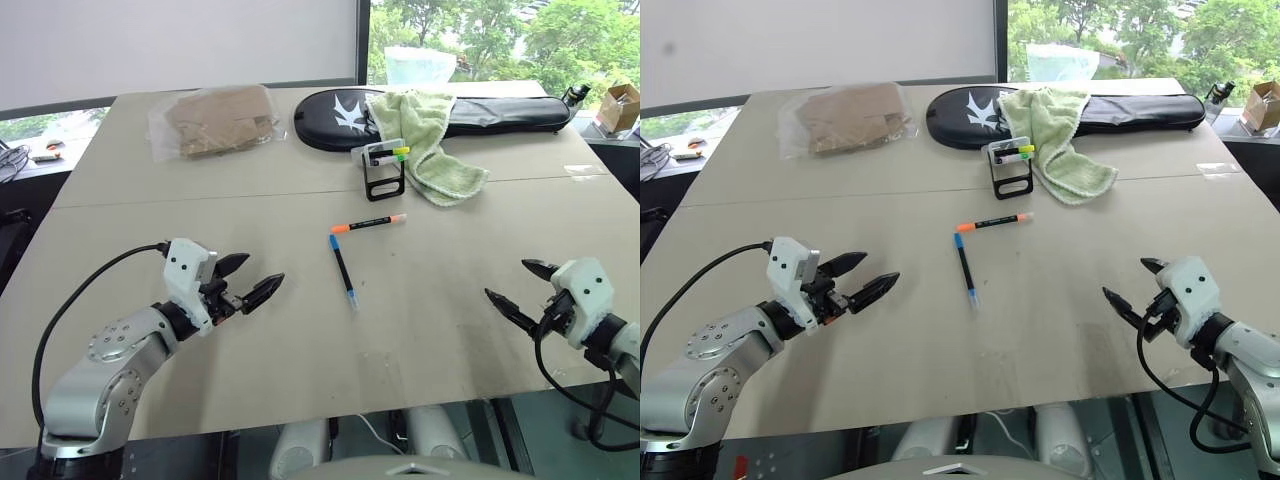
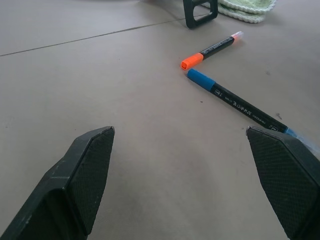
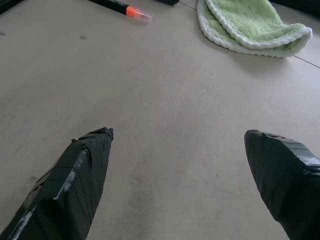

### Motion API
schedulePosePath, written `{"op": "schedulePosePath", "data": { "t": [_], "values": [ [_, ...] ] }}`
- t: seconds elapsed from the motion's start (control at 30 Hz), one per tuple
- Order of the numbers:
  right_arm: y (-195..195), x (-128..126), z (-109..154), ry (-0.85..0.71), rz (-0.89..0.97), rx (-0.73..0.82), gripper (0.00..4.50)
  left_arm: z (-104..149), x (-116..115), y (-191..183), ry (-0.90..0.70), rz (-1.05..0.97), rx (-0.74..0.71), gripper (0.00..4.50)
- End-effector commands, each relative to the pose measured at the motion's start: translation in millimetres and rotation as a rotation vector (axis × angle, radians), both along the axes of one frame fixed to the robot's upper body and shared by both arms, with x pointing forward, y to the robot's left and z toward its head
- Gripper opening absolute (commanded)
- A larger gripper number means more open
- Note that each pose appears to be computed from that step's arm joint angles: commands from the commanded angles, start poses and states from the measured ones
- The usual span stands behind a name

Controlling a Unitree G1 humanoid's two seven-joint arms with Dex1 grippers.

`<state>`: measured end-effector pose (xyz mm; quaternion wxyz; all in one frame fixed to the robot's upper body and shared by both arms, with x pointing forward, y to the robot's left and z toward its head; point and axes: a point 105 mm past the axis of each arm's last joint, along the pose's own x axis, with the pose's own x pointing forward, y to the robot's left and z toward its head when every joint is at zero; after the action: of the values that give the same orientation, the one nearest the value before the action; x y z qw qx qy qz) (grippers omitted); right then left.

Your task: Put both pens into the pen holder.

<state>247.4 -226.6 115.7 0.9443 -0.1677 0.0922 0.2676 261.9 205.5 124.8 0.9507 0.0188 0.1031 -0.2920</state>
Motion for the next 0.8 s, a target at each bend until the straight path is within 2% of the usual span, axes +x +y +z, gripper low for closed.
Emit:
{"op": "schedulePosePath", "data": {
  "t": [0.03,0.13,0.23,0.37,0.47,0.67,0.8],
  "values": [
    [29.8,2.9,15.8,-0.016,0.098,0.015,4.50,12.0,-4.2,-6.4,-0.051,-0.039,0.002,4.40],
    [82.1,-4.2,24.3,0.084,0.290,0.061,4.50,14.9,-8.3,-11.1,-0.060,-0.064,-0.003,4.40],
    [113.9,-1.1,29.8,0.127,0.378,0.115,4.50,13.1,-10.9,-13.3,-0.067,-0.086,0.021,4.40],
    [148.2,7.9,21.9,0.167,0.467,0.086,4.50,12.7,-15.5,-17.0,-0.072,-0.122,0.014,4.40],
    [165.2,21.6,8.5,0.271,0.465,0.060,4.50,12.0,-17.9,-16.9,-0.076,-0.143,0.027,4.40],
    [190.4,44.3,-6.9,0.414,0.425,0.117,4.50,10.5,-18.5,-8.5,-0.078,-0.129,0.039,4.40],
    [204.0,44.2,-23.2,0.496,0.418,0.130,4.50,13.0,-22.5,-7.8,-0.087,-0.145,0.036,4.40]
  ]
}}
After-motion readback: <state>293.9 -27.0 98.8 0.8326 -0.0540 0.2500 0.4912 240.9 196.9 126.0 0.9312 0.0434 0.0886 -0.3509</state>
